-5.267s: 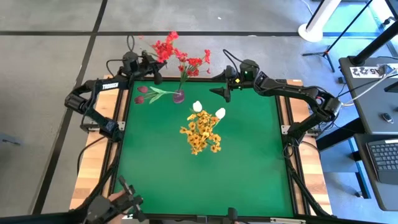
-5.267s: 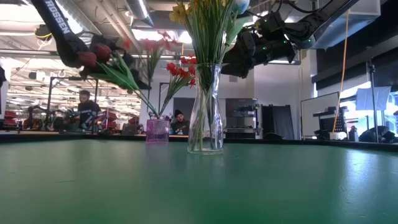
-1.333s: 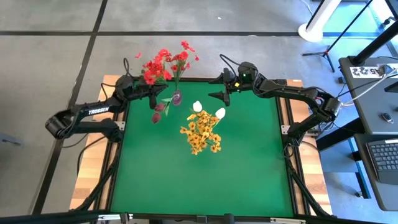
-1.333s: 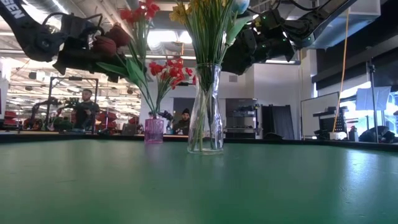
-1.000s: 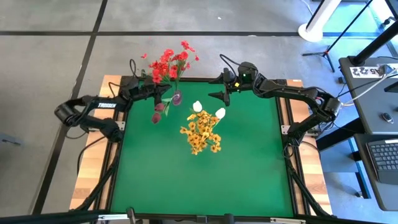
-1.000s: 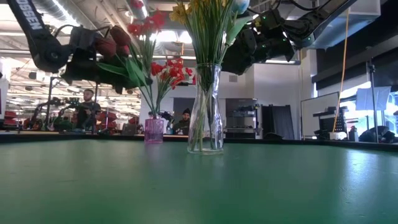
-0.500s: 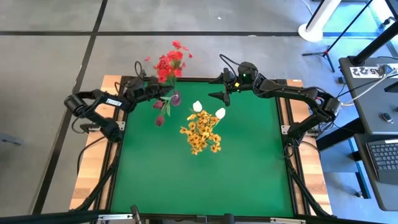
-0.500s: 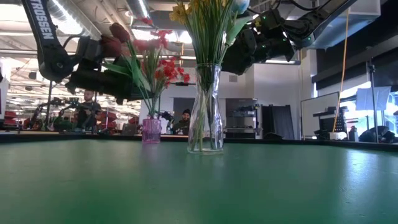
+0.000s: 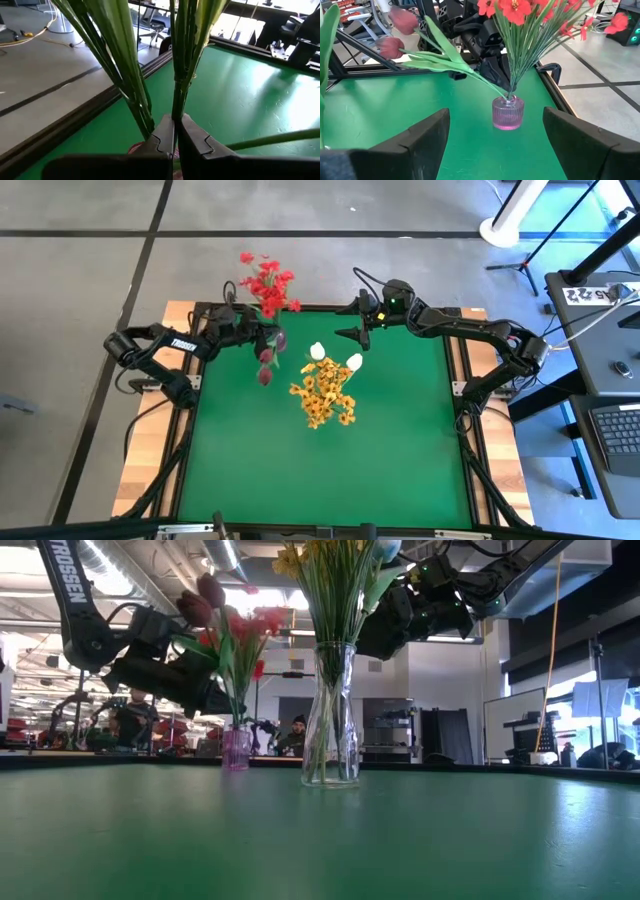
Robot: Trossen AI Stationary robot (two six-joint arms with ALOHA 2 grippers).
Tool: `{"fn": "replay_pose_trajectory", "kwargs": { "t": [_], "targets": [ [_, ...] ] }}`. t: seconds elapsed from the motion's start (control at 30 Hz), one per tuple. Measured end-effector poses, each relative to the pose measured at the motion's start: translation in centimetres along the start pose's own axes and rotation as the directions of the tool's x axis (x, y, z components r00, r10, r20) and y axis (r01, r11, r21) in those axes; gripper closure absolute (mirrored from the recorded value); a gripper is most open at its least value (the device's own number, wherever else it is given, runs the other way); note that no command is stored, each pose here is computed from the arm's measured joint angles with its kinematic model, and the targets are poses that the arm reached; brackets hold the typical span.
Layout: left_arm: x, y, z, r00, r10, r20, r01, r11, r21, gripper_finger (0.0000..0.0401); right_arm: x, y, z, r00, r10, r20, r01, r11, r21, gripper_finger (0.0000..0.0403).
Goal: Sort flowers into vase by color
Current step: Put the red flowers into the pink vase
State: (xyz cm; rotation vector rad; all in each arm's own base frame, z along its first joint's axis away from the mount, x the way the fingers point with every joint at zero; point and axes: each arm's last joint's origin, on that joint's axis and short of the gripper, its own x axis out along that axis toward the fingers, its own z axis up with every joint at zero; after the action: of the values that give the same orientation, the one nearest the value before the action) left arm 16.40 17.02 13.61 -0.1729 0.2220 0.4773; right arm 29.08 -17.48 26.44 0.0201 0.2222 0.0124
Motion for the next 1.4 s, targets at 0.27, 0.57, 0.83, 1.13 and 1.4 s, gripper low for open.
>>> {"fn": "replay_pose_trajectory", "kwargs": {
  "t": [0.27, 0.57, 0.83, 1.13, 1.4],
  "targets": [
    [0.0, 0.2, 0.1, 0.998, 0.054, 0.012, -0.054, 0.999, 0.002, 0.0358, 0.0, 0.0, 0.0, 1.000, 0.000, 0.000, 0.000, 1.000, 0.002, 0.0084],
    [0.0, 0.2, -0.1, 0.997, 0.081, -0.010, -0.082, 0.996, -0.036, 0.0292, 0.0, 0.0, 0.0, 1.000, 0.000, 0.000, 0.000, 1.000, 0.017, 0.0084],
    [-0.7, 0.0, 0.4, 0.995, 0.085, -0.043, -0.088, 0.993, -0.073, 0.0244, 0.0, 0.0, 0.0, 1.000, 0.000, 0.000, 0.000, 1.000, 0.019, 0.0084],
    [-2.7, -0.6, 1.5, 0.985, 0.148, -0.094, -0.155, 0.985, -0.079, 0.0228, 0.0, 0.0, 0.0, 1.000, 0.000, 0.000, 0.000, 1.000, 0.018, 0.0084],
    [-3.8, -1.0, 1.8, 0.979, 0.149, -0.136, -0.167, 0.977, -0.133, 0.0225, 0.0, 0.0, 0.1, 1.000, -0.001, 0.006, 0.001, 1.000, 0.014, 0.0084]
  ]
}}
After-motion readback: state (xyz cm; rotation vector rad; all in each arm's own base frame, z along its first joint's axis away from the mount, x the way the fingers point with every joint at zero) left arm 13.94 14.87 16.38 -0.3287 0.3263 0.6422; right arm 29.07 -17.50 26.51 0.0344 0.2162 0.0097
